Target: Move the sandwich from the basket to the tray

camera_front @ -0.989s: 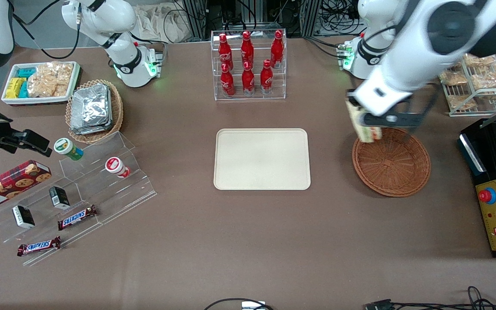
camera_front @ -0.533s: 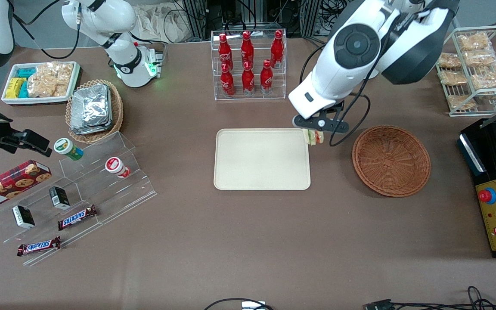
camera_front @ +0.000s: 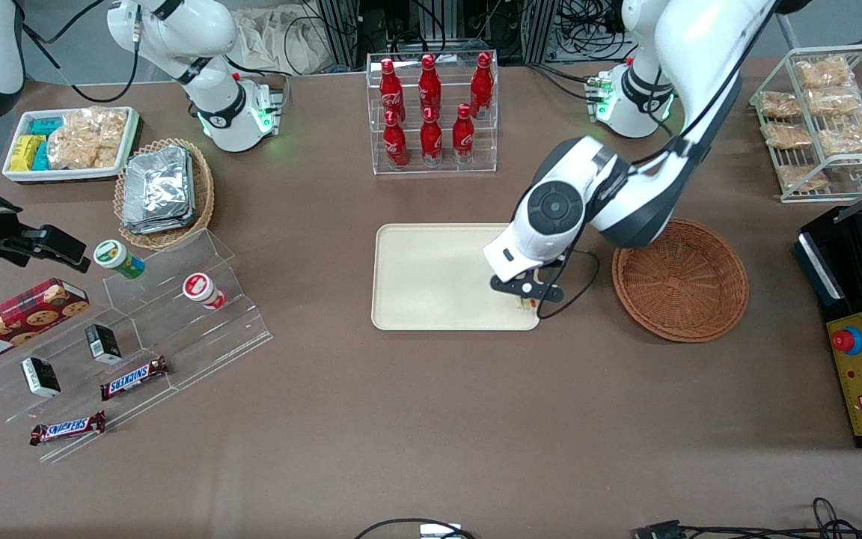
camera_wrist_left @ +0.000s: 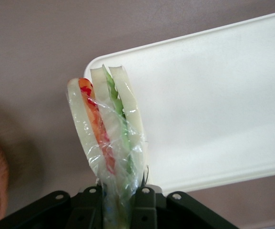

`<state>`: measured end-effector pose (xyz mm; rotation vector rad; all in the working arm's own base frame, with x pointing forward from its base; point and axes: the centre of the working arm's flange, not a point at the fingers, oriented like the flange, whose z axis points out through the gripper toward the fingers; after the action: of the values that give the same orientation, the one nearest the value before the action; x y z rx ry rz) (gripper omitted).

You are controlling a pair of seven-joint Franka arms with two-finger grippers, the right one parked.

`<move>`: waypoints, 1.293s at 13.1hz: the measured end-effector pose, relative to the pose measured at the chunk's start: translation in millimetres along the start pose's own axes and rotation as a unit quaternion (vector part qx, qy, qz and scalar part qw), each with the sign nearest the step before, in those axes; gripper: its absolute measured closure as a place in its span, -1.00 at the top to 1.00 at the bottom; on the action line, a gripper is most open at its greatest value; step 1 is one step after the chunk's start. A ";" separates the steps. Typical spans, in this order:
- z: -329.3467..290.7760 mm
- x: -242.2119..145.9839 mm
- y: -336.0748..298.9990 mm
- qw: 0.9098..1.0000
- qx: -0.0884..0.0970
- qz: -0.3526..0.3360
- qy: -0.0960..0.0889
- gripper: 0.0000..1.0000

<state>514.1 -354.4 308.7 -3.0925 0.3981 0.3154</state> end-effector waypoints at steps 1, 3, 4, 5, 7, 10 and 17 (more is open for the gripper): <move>14.3 3.6 1.1 1.000 -0.006 0.002 -0.001 -0.54; 32.7 9.4 1.7 1.000 -0.007 0.010 0.001 -0.52; 40.3 11.5 1.7 1.000 -0.005 0.013 0.001 -0.52; 46.8 12.5 1.7 1.000 -0.006 0.012 -0.002 -0.48; 55.8 13.3 1.9 1.000 -0.007 0.007 -0.009 -0.47; 60.7 13.6 2.0 1.000 -0.008 -0.007 -0.013 -0.30; 60.0 11.4 2.9 0.999 -0.004 -0.031 -0.021 1.00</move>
<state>512.3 -358.1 247.7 -3.0918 0.3014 0.3796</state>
